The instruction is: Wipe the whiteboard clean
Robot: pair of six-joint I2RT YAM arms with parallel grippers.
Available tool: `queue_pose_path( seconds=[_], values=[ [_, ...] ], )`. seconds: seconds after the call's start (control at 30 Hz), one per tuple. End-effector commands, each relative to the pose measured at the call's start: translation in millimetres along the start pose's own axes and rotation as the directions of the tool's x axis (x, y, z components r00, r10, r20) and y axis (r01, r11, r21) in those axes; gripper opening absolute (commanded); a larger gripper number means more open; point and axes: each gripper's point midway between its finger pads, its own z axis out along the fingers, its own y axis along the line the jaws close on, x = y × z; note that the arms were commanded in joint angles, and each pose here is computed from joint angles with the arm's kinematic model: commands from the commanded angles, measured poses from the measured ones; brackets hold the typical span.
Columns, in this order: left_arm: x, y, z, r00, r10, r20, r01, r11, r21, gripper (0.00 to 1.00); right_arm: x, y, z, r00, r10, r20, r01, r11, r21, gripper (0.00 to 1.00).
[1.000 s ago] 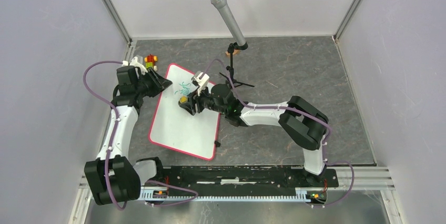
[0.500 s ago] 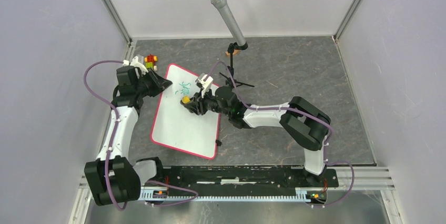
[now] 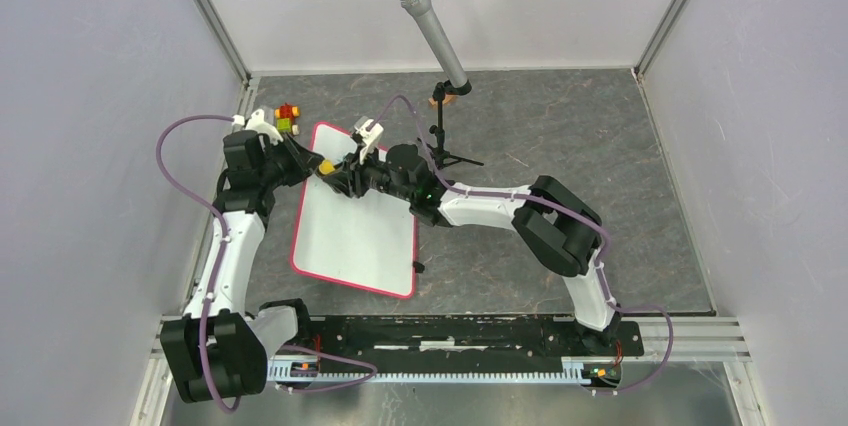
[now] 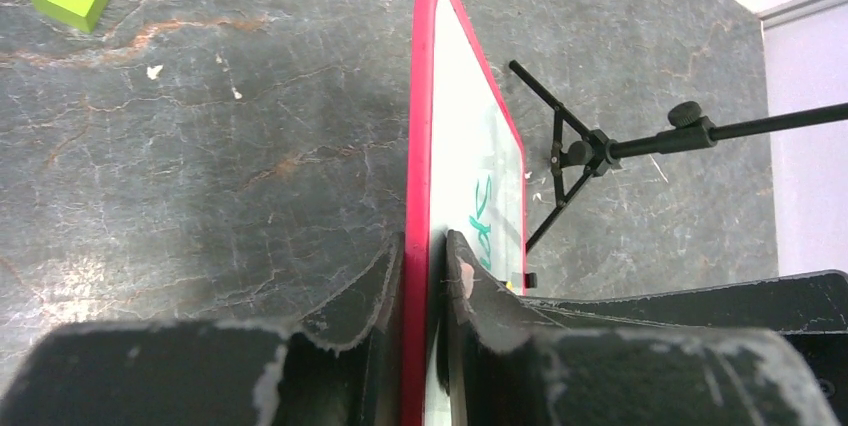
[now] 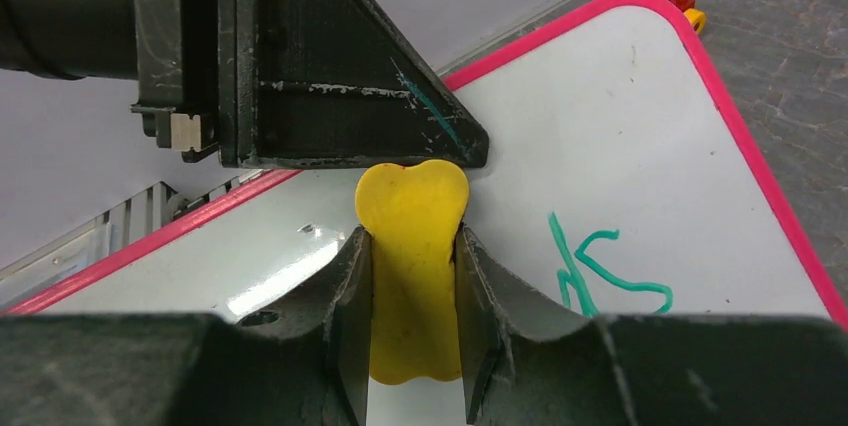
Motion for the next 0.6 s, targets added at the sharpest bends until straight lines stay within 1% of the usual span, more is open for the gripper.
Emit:
queue_pose_path(
  seconds=[0.0, 0.13, 0.23, 0.3, 0.33, 0.4, 0.5, 0.57],
  values=[
    [6, 6, -2, 0.997, 0.083, 0.002, -0.083, 0.996, -0.036, 0.02, 28, -39, 3, 0.997, 0.072, -0.039, -0.067, 0.989, 0.128, 0.27],
    [7, 4, -2, 0.995, 0.098, 0.002, -0.098, 0.995, -0.026, 0.02, 67, -70, -16, 0.986, 0.129, -0.108, -0.102, 0.969, 0.226, 0.27],
    [8, 3, -3, 0.994, 0.109, 0.007, -0.109, 0.994, -0.026, 0.02, 87, -86, -34, 0.977, 0.160, -0.141, -0.115, 0.952, 0.285, 0.27],
    [7, 3, -4, 0.993, 0.119, 0.013, -0.118, 0.992, -0.031, 0.02, 92, -89, -42, 0.974, 0.162, -0.157, -0.110, 0.949, 0.297, 0.27],
    [7, 3, -4, 0.992, 0.127, 0.015, -0.127, 0.991, -0.032, 0.02, 92, -95, -46, 0.976, 0.156, -0.154, -0.099, 0.941, 0.325, 0.26],
    [9, 2, -5, 0.989, 0.144, 0.015, -0.144, 0.989, -0.035, 0.02, 92, -94, -48, 0.976, 0.152, -0.158, -0.094, 0.942, 0.323, 0.27],
    [11, 1, -4, 0.986, 0.166, 0.014, -0.166, 0.986, -0.036, 0.02, 79, -79, -39, 0.981, 0.131, -0.143, -0.087, 0.957, 0.278, 0.26],
    [13, 0, -3, 0.983, 0.183, 0.008, -0.183, 0.983, -0.032, 0.02, 66, -58, -28, 0.985, 0.107, -0.137, -0.076, 0.974, 0.214, 0.26]
  ],
)
